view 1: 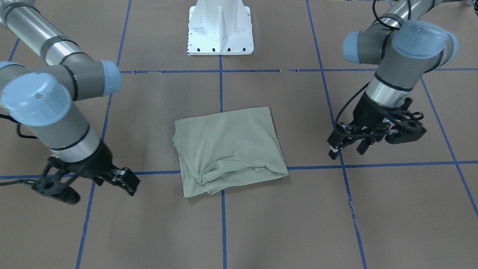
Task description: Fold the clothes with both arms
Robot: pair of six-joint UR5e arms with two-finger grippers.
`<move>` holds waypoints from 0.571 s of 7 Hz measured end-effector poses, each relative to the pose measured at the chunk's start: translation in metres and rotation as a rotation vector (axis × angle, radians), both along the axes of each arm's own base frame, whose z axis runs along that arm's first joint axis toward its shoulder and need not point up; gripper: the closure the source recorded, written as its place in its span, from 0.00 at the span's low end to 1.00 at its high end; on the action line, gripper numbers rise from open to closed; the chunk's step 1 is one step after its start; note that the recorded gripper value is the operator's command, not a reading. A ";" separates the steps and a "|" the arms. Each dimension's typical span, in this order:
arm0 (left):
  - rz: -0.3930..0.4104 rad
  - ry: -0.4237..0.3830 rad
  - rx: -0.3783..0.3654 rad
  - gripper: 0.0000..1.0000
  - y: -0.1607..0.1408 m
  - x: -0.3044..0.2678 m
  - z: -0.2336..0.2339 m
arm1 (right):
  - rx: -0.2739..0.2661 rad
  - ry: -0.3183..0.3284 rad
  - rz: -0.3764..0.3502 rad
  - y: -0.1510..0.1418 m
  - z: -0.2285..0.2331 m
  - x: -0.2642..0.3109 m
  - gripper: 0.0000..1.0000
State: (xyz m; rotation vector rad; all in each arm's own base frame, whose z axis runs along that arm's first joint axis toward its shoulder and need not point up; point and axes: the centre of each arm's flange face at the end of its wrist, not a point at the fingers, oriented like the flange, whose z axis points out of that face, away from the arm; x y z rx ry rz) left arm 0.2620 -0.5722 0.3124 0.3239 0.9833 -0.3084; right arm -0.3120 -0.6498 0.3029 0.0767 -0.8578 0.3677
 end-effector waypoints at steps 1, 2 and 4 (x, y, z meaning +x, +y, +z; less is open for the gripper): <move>0.061 -0.084 0.104 0.00 0.013 -0.042 0.019 | 0.046 0.068 -0.099 0.010 0.023 0.045 0.00; 0.119 -0.175 0.170 0.00 0.021 -0.073 0.039 | 0.083 0.140 -0.206 0.016 0.041 0.081 0.00; 0.205 -0.295 0.213 0.00 0.039 -0.111 0.076 | 0.175 0.226 -0.385 0.024 0.087 0.153 0.00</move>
